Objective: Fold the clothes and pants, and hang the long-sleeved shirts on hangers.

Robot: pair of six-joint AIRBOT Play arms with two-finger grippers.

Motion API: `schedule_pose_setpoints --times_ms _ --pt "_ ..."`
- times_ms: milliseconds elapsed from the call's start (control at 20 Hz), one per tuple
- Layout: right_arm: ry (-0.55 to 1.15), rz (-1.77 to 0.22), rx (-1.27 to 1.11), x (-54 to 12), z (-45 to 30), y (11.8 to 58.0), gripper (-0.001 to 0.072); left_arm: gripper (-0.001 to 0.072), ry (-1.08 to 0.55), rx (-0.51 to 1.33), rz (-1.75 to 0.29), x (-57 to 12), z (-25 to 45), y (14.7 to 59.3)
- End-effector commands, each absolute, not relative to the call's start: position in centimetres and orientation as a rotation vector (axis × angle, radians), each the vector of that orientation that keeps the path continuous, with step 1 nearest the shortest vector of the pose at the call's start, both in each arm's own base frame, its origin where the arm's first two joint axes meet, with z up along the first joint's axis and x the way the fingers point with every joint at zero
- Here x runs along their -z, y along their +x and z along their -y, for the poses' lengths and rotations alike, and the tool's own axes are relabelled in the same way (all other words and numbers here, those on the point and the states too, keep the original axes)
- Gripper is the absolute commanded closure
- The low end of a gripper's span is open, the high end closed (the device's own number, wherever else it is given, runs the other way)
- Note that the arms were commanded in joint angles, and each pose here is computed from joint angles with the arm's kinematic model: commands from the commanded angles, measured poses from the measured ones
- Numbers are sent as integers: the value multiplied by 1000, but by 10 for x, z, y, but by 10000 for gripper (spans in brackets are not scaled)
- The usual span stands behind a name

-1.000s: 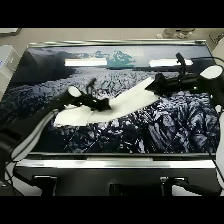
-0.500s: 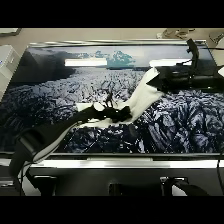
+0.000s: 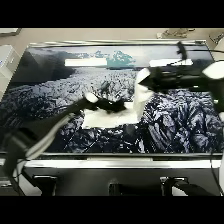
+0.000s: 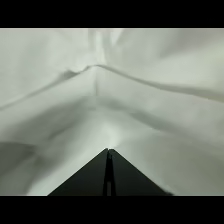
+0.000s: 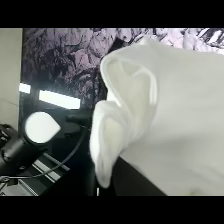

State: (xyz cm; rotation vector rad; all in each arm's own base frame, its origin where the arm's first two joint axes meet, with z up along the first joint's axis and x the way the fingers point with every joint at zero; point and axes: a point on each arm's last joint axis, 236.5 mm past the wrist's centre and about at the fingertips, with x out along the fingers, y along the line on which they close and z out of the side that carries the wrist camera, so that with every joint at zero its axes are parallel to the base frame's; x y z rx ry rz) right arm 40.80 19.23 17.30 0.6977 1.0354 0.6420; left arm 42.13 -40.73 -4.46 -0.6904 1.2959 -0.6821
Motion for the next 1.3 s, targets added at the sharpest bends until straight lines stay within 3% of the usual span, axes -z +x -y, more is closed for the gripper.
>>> schedule_pose_setpoints --times_ms 0,150,400,450,500,550,750,950,1100,1250 --pt "758 -1055 -713 -151 -257 421 678 688 -255 442 -1288 22 235 451" --pt "836 -1090 -745 -116 -328 426 677 687 -173 226 -1186 -52 100 458" --pt "989 -1238 -696 -18 -427 411 674 686 -207 96 -1017 -153 9 418" --pt "1024 -1266 -669 0 -439 407 557 686 -199 92 -995 -165 5 410" --pt "1069 -1294 -646 14 -447 405 211 686 -185 96 -979 -174 4 403" --pt "1109 -1313 -640 22 -452 404 5 686 -178 100 -969 -180 5 397" --pt "1100 -1246 -683 1 -407 437 -3 686 -173 108 -981 -176 9 386" --pt "928 -1228 -543 -12 -254 476 -2 686 -163 116 -1023 -156 9 382" --pt "810 -1378 -234 26 -119 460 28 686 -166 118 -1038 -149 10 380" --pt "826 -1486 -228 54 -96 439 36 686 -182 137 -1030 -151 17 382"
